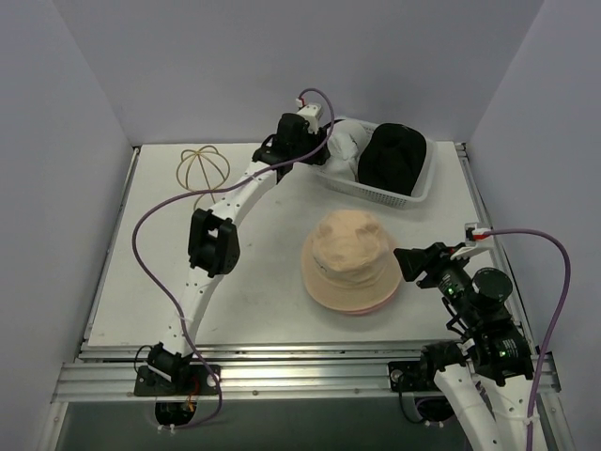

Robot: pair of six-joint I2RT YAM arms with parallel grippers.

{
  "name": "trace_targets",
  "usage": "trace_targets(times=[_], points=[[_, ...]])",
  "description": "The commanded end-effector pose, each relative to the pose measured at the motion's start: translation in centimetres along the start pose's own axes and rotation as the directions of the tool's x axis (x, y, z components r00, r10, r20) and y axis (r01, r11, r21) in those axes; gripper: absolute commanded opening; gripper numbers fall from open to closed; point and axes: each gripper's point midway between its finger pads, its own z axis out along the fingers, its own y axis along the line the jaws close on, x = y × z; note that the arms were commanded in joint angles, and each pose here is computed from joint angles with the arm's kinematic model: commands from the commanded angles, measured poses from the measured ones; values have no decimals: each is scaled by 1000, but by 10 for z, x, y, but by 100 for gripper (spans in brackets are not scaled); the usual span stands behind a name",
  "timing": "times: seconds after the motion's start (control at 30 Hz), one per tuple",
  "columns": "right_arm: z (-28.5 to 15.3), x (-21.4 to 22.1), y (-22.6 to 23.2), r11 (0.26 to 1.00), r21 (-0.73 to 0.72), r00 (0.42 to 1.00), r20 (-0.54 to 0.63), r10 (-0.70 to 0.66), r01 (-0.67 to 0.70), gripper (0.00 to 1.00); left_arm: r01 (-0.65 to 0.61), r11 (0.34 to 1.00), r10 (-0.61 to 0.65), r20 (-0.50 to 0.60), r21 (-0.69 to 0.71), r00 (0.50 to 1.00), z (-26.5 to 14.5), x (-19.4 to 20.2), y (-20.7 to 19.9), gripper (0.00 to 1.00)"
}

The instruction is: Stack the hats

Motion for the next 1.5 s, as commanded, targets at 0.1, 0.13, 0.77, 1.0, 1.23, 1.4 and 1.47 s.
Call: trace_targets(times=[0.1,0.13,0.77,1.0,1.23,1.4,1.47], points=[[0,-21,11,999,-28,998,50,-36,37,48,4,996,-18,148,94,989,-5,-48,-6,19],[0,-22,10,999,-26,998,53,-36,38,48,-4,994,-13,158,105,987,-7,-51,-8,13],[3,-19,10,998,-41,998,59,-35,38,48,-98,970,-8,431,223,902,-131,-172,-70,2],[2,-16,10,998,-48,997,70,-26,29,48,-104,965,-20,460,243,888,-155,-186,-81,2],[-6,-19,14,998,-60,996,91,-27,32,48,-103,964,-22,459,246,888,-168,-194,-87,2],[-6,-20,15,997,-68,995,99,-24,31,48,-101,975,-2,466,197,885,-190,-203,-86,2],[-5,-20,17,996,-79,995,96,-20,28,48,-97,982,10,464,165,886,-203,-208,-83,2]])
